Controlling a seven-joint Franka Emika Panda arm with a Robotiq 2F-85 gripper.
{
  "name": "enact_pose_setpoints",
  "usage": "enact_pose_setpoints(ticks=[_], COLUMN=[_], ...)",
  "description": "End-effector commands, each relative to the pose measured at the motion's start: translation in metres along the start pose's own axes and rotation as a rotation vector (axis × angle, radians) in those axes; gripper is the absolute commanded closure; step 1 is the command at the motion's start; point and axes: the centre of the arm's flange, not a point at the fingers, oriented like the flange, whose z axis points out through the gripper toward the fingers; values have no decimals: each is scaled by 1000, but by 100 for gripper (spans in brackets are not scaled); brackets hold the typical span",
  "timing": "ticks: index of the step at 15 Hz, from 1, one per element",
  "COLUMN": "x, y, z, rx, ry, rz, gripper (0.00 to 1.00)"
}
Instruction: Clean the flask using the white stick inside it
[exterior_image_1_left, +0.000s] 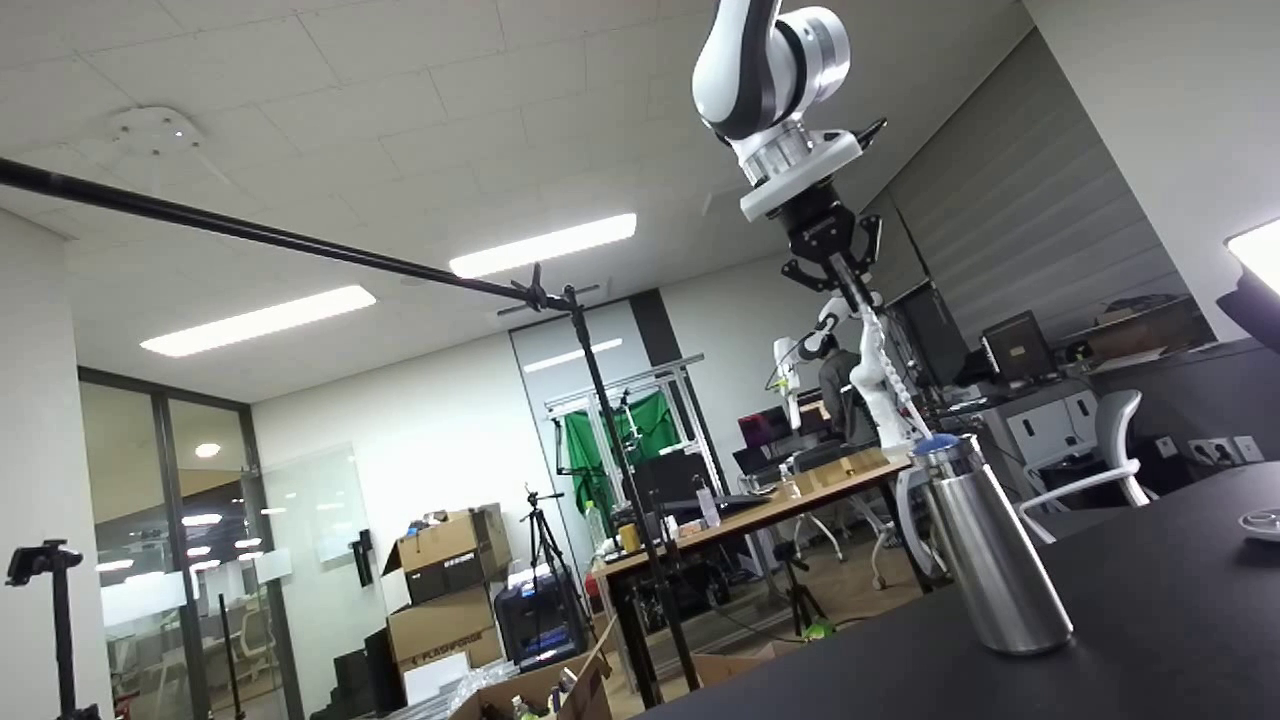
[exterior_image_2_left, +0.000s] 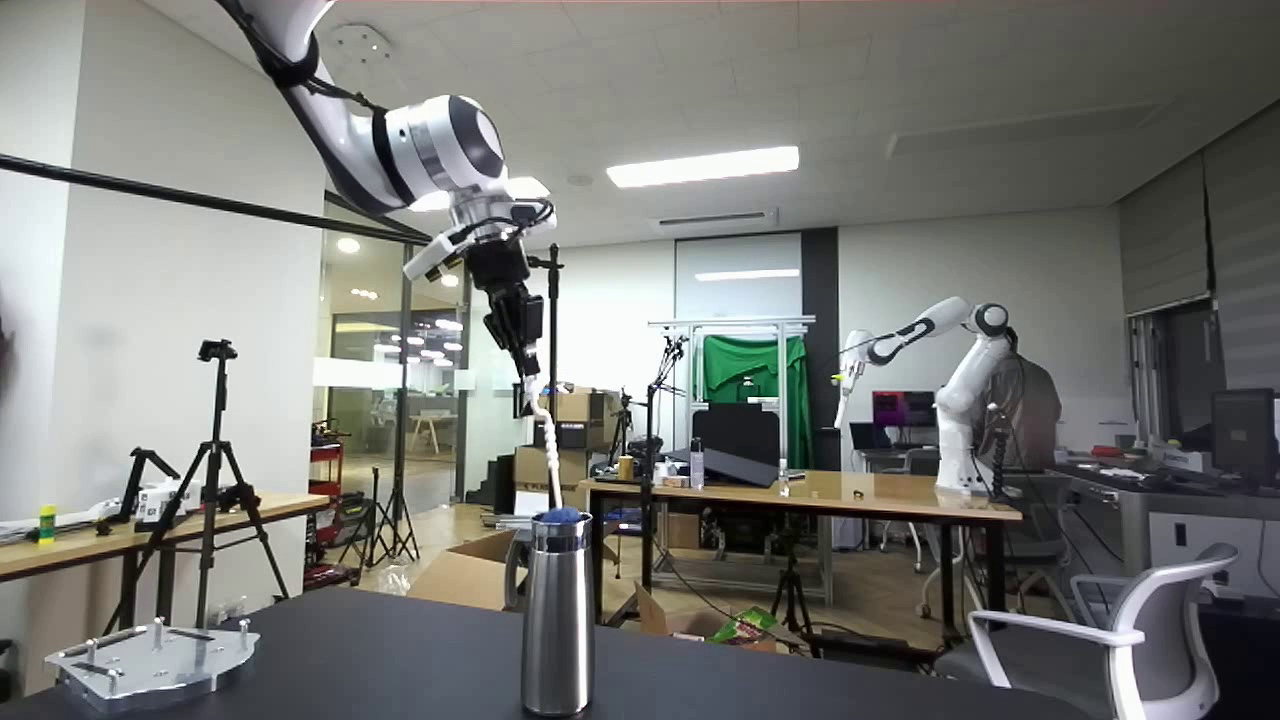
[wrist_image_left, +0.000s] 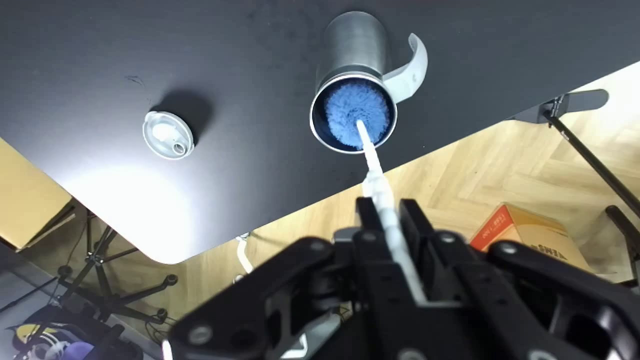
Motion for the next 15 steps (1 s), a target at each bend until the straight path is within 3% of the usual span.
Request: enact_pose_setpoints(ticks=[1,8,15], x=[-4,26,39], y=[20,48,44], z=[-17,52,128], rx=[17,44,0], ry=[10,-100,-174], rz=[41,153,212], gripper=[96,96,96])
